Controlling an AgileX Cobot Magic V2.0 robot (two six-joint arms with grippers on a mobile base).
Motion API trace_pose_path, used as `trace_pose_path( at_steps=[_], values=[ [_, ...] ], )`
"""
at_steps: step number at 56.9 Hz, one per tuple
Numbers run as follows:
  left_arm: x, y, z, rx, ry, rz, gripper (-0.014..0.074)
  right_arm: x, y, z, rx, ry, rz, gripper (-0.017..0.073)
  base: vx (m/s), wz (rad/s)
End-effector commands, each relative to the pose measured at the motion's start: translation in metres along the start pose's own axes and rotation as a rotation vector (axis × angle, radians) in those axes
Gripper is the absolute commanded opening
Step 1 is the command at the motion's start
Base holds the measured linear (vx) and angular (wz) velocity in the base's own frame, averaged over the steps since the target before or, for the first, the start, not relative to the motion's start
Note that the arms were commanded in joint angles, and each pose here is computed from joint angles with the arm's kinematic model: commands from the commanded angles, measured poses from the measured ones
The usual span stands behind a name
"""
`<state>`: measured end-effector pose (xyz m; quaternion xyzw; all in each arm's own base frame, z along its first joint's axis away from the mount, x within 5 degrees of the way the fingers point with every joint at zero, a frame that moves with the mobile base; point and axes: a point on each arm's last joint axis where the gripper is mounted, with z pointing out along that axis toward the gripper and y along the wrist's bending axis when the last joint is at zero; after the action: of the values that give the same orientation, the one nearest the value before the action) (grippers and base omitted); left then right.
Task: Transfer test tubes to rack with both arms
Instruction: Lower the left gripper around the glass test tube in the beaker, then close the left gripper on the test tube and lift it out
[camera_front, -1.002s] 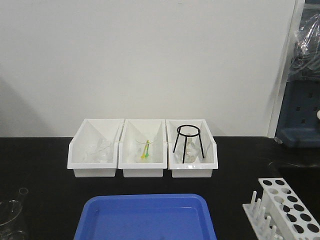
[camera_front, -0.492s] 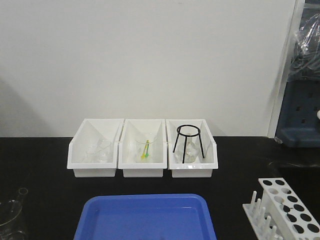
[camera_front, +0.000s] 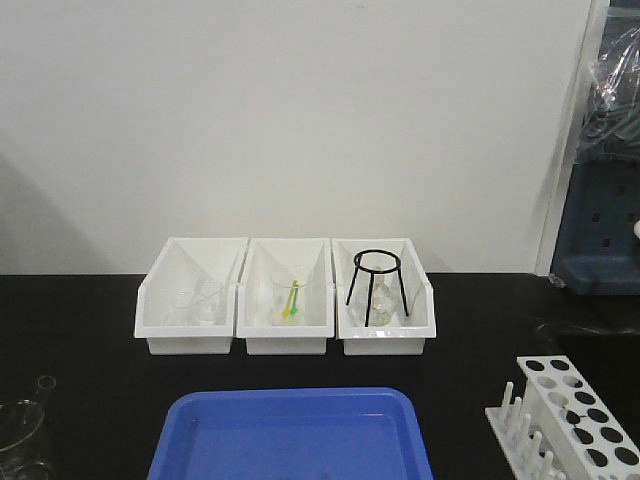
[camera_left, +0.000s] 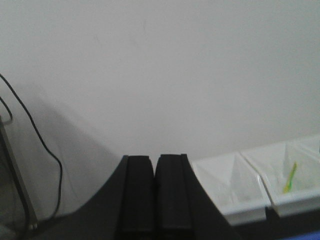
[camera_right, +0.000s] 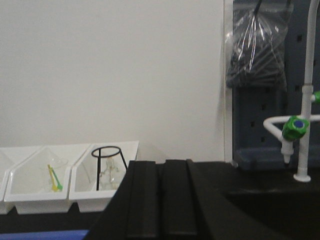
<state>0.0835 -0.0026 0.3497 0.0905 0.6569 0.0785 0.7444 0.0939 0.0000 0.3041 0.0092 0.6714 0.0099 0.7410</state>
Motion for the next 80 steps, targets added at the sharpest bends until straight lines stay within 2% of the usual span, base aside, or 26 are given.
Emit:
trace_pose_path(
  at_steps=[1, 5, 10, 16, 23, 30, 35, 40, 52, 64, 69, 73, 80],
  values=[
    [-0.004, 0.000, 0.016, 0.009, 0.019, -0.004, 0.0039, -0.011, -0.001, 0.011, 0.011, -0.045, 0.027, 0.0062, 0.00, 0.00],
    [0.004, -0.002, 0.026, 0.026, 0.091, -0.004, 0.0081, -0.007, -0.001, 0.017, 0.015, -0.010, 0.049, 0.0080, 0.00, 0.00],
    [0.014, -0.004, 0.037, 0.044, 0.165, -0.003, 0.0150, -0.002, -0.002, 0.023, 0.018, 0.022, 0.046, 0.0111, 0.00, 0.00],
    [0.023, -0.006, 0.048, 0.058, 0.226, -0.003, 0.0283, 0.002, -0.002, 0.030, 0.020, 0.050, 0.042, 0.0173, 0.00, 0.00],
    [0.029, -0.008, 0.056, 0.069, 0.267, -0.003, 0.0428, 0.006, -0.002, 0.036, 0.023, 0.078, 0.041, 0.0295, 0.00, 0.00],
    [0.034, -0.009, 0.061, 0.075, 0.296, -0.014, 0.0508, 0.013, -0.002, 0.043, 0.025, 0.118, 0.041, 0.0441, 0.00, 0.00],
    [0.042, -0.011, 0.065, 0.086, 0.338, -0.007, 0.0522, 0.016, -0.002, 0.046, 0.025, 0.138, 0.042, 0.0514, 0.00, 0.00],
    [0.053, -0.014, 0.070, 0.096, 0.362, 0.012, 0.0521, 0.017, -0.002, 0.048, 0.025, 0.149, 0.041, 0.0549, 0.00, 0.00],
    [0.085, -0.023, 0.088, 0.108, 0.303, 0.124, 0.0519, 0.019, -0.002, 0.049, 0.025, 0.157, 0.041, 0.0553, 0.00, 0.00],
    [0.103, -0.028, 0.115, 0.089, 0.217, 0.113, 0.0519, 0.019, -0.002, 0.049, 0.022, 0.157, 0.025, 0.0554, 0.00, 0.00],
    [0.112, -0.031, 0.125, 0.096, 0.229, 0.113, 0.0519, 0.019, -0.002, 0.049, 0.022, 0.157, 0.025, 0.0554, 0.00, 0.00],
    [0.121, -0.037, 0.135, 0.126, 0.254, 0.092, 0.0519, 0.019, -0.002, 0.049, 0.022, 0.157, 0.025, 0.0554, 0.00, 0.00],
    [0.130, -0.047, 0.151, 0.183, 0.236, 0.088, 0.0519, 0.019, -0.002, 0.049, 0.022, 0.157, 0.025, 0.0554, 0.00, 0.00]
  ],
)
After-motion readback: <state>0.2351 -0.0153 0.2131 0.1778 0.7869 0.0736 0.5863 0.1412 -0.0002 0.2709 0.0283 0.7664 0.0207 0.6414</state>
